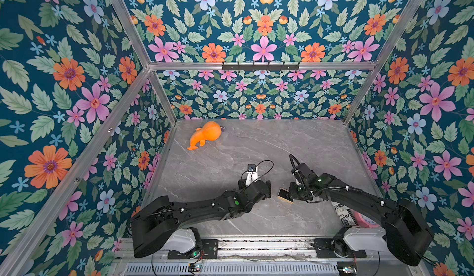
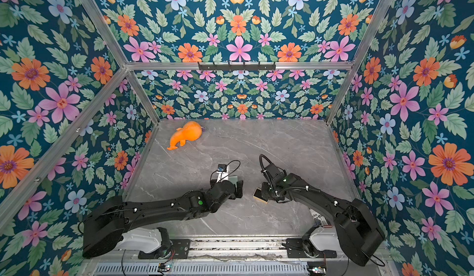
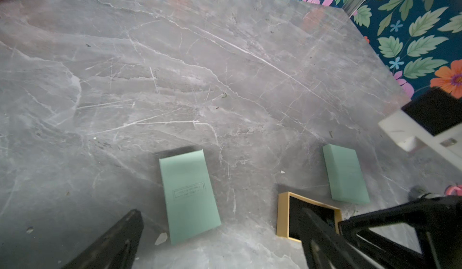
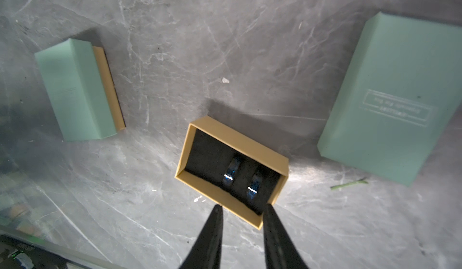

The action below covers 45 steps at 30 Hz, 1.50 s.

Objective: Take the rings out of the lift-off lid box
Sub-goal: Take out the ring from the jewelry box.

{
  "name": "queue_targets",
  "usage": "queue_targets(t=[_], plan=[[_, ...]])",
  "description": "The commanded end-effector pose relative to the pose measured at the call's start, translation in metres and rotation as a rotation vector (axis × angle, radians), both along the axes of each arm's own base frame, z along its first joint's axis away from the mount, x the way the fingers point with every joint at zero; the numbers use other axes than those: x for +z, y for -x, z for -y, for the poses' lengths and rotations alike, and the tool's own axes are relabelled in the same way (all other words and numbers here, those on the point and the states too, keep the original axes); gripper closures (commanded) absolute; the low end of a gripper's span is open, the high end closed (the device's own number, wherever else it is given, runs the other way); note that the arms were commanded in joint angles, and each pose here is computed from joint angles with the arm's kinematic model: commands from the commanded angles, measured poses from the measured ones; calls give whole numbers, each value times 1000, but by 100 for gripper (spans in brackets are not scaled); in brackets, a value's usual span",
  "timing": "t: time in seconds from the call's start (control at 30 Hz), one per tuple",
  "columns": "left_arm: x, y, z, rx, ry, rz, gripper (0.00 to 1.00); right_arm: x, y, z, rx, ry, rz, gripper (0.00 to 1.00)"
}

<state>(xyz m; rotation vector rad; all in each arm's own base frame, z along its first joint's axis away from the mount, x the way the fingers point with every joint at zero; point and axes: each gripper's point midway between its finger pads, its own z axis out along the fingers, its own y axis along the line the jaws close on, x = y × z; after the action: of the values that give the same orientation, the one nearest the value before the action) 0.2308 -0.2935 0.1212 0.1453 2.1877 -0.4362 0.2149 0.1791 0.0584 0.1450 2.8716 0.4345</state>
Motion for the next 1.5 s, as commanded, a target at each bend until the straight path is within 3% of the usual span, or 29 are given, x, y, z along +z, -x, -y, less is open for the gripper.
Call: queue_targets(t=[0.0,0.7,1.0,1.47], plan=[[-3,0,2,9,12,-22,1,-2,-3,0,-13,11,-3,73],[-23,2,15,3,28,-90,1,-21,-4,4,-9,75,-40,75],[-33,5,20,4,40,-128,1,-25,-7,6,-1,105,-45,81],[-56,17,37,-10,118,-244,8,-29,-11,-4,48,93,-56,84]])
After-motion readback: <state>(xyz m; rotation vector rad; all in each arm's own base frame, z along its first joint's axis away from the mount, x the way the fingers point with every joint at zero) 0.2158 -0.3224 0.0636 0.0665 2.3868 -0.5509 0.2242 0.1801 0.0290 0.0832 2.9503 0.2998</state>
